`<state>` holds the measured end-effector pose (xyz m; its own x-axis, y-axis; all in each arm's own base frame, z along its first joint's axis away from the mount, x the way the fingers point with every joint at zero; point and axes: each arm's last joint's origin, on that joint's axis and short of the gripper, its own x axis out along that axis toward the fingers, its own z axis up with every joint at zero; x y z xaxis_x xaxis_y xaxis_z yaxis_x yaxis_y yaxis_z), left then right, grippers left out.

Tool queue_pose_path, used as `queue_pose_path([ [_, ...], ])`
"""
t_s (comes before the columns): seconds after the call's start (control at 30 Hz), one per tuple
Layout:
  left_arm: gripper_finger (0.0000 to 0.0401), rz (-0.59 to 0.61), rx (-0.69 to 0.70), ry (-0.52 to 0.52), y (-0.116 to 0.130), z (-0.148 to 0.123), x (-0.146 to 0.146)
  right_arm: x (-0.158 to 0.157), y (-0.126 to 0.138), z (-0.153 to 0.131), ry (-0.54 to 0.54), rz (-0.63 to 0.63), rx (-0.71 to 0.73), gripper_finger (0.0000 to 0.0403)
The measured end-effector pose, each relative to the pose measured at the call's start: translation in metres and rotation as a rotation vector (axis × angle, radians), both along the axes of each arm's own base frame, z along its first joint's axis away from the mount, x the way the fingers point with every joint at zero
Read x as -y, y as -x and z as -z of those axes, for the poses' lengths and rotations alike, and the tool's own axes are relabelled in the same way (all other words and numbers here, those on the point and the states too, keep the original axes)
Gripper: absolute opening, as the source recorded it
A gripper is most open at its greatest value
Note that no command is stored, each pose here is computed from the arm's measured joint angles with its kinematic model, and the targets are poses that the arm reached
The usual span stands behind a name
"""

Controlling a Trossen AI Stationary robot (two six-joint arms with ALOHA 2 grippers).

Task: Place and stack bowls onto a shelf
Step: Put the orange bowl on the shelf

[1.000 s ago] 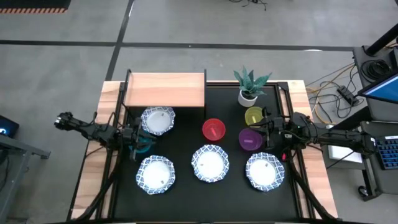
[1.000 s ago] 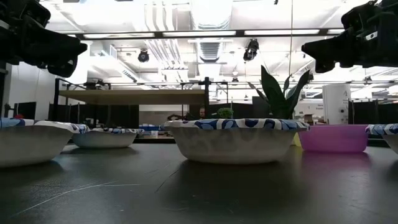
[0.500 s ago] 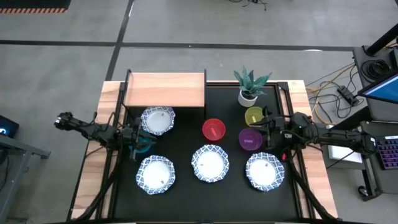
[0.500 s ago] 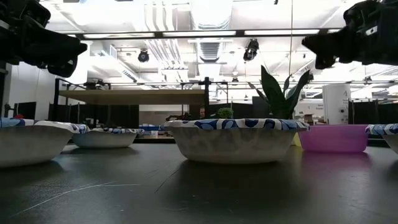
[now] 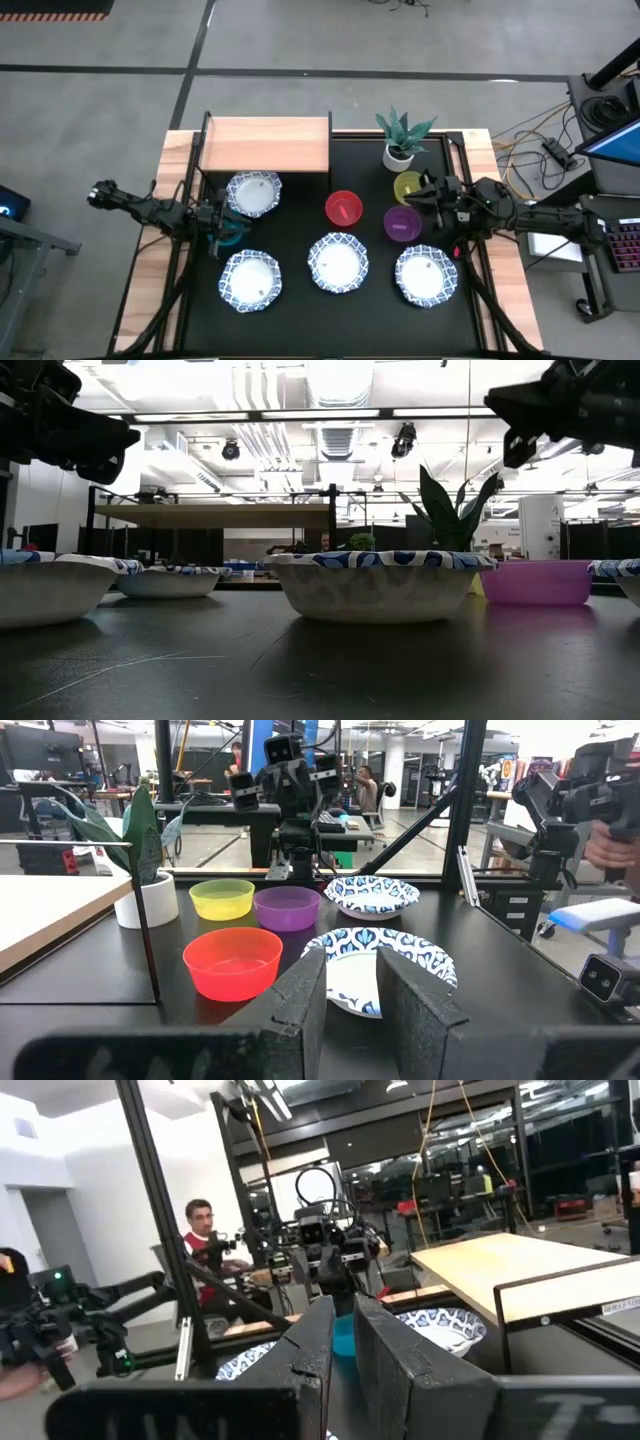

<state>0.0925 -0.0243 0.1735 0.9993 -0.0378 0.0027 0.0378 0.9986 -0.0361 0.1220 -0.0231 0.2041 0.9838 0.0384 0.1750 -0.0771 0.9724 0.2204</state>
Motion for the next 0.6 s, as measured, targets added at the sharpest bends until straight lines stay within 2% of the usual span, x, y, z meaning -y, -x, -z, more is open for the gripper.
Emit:
queue_pose_path([
  [0.23,0.0075,0.000,0.046,0.017,0.000,-0.005,0.000,0.006,-0.024,-0.018,0.028,0.008,-0.075,0.0034],
  [0.6,0.0075,0.011,0.394,0.200,0.008,-0.039,-0.003,0.016,-0.061,-0.051,0.015,-0.003,-0.227,0.0034],
])
